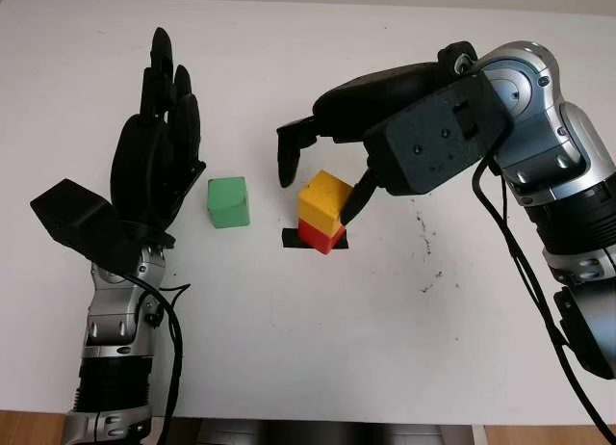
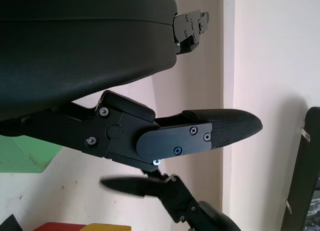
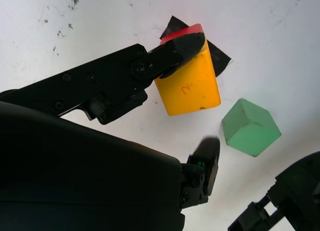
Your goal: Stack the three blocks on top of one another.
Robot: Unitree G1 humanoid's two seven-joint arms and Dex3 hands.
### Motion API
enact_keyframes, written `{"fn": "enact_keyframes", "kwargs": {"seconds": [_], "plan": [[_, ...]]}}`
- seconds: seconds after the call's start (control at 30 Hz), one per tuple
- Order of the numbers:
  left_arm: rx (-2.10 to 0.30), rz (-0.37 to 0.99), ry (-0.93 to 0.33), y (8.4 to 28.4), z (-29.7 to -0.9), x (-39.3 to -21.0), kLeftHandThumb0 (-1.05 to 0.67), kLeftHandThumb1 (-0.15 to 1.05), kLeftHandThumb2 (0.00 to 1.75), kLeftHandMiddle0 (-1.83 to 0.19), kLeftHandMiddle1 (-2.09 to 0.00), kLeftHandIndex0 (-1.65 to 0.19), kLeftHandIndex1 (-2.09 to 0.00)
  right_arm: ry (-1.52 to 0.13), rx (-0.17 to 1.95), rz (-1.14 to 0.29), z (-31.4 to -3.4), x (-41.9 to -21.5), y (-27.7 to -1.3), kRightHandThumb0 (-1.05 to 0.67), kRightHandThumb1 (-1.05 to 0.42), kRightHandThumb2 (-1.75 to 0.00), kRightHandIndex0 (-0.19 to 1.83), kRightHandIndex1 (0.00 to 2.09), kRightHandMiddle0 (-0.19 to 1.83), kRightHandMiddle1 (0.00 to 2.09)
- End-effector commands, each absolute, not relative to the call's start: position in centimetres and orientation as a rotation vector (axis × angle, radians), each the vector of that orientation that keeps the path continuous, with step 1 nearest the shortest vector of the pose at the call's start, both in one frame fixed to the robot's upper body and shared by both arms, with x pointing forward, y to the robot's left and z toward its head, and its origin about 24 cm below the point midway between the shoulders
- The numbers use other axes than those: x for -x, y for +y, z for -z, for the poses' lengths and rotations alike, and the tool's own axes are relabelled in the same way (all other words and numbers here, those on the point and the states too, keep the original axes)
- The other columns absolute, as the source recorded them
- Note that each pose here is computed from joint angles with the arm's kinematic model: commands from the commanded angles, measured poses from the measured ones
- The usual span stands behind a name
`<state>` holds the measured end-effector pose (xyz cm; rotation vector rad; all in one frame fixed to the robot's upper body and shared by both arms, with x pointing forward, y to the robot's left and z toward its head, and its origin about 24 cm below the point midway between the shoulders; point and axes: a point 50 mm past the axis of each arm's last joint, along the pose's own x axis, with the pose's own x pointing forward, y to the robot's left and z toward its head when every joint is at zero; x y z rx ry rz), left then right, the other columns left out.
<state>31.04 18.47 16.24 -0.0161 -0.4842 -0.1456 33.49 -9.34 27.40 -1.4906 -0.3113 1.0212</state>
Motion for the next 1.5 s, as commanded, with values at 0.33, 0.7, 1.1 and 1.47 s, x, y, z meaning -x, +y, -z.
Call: {"fn": "enact_keyframes", "kwargs": {"seconds": [0.33, 0.7, 1.1, 1.47], "plan": [[0.022, 0.135, -0.477, 18.6, -15.8, -30.8, -0.81, 1.05, 0.54, 0.19, 0.0, 0.19, 0.0, -0.271, 1.485, -0.935, -30.1, -33.2, -11.9, -0.79, -0.83, -0.05, -0.19, 0.0, -0.19, 0.01], [0.005, 0.124, -0.486, 19.6, -15.9, -30.5, -0.81, 1.05, 0.5, 0.19, 0.0, 0.19, 0.0, -0.439, 1.018, -0.54, -32.2, -32.4, -19.4, -0.88, -1.04, -0.17, -0.12, 0.05, -0.06, 0.07], [-0.489, 0.025, -0.521, 22.1, -17.4, -30.2, -0.74, 1.05, 0.22, -0.39, -0.06, -0.32, -0.14, -0.439, 0.473, -0.277, -23.9, -31.6, -23.3, -0.76, -1.05, -0.56, -0.12, 0.03, -0.11, 0.03], [-1.053, 0.179, -0.41, 22.0, -19.0, -29.2, -0.94, 1.05, 0.15, 0.02, -0.02, -0.14, -0.03, -0.312, 0.25, -0.095, -18.6, -31.2, -23.0, -0.77, -1.05, -0.68, -0.19, 0.0, -0.19, 0.0]]}}
